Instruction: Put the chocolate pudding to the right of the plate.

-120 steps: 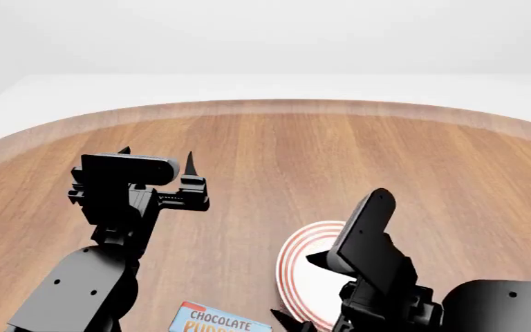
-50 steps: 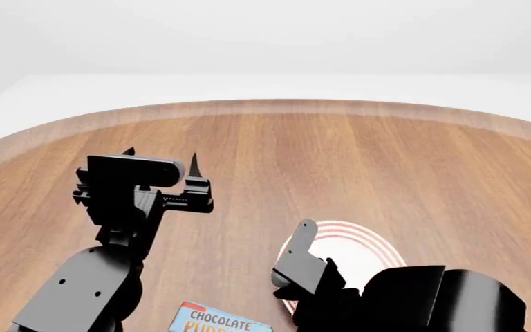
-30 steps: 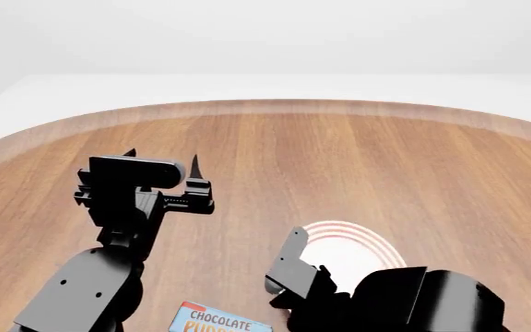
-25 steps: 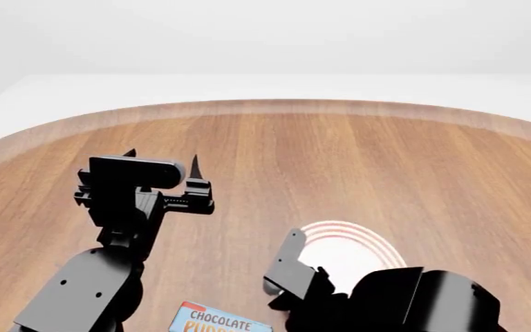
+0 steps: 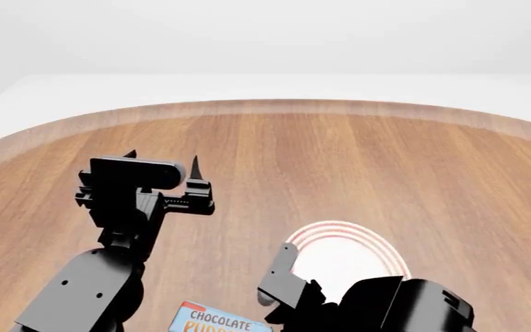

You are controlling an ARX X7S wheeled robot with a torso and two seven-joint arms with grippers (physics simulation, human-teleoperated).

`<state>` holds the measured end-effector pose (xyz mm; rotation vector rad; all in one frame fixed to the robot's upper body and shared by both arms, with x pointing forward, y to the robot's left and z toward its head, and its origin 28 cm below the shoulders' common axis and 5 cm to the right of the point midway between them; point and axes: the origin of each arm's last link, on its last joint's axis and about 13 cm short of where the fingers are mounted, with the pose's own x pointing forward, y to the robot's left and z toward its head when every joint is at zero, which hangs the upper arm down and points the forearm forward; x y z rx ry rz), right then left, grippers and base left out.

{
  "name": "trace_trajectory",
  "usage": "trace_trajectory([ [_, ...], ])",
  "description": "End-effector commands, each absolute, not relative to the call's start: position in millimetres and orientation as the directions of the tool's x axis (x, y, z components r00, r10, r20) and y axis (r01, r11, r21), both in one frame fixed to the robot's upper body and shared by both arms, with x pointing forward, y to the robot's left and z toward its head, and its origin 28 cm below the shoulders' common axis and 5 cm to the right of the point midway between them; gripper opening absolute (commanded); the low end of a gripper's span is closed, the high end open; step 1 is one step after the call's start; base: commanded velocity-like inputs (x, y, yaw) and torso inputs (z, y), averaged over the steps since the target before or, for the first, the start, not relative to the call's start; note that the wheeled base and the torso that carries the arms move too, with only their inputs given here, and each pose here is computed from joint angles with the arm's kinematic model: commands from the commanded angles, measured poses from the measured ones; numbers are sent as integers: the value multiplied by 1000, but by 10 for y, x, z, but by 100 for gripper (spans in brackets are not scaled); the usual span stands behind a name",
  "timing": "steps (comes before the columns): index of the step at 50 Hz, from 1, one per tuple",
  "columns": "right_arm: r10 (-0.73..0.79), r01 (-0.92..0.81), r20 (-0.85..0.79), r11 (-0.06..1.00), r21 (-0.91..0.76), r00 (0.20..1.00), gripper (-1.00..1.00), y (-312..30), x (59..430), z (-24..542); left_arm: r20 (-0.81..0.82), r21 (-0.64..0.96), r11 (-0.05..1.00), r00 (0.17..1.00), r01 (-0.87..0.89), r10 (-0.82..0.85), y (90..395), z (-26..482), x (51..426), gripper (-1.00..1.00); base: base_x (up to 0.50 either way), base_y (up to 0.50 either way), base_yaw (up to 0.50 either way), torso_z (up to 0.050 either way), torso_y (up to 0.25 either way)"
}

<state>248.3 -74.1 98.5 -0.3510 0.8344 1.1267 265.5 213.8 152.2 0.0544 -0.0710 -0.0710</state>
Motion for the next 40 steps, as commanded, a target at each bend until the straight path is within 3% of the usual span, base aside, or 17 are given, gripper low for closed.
trace_trajectory([
  [1,642,-891,-751,419,176,153,100,-728,2492,862,69,57,996,995,69,-73,2137,1519,2656,100,0,0,0,0,0],
  [33,626,-885,-771,418,203,119,100,-719,2461,689,65,57,996,995,70,-74,2132,1502,2647,100,0,0,0,0,0],
  [34,627,-886,-769,420,198,125,-100,-720,2461,693,66,57,996,995,70,-74,2133,1501,2648,100,0,0,0,0,0],
  [40,634,-887,-762,420,193,134,-100,-716,2458,711,65,57,996,995,68,-72,2135,1496,2645,100,0,0,0,0,0],
])
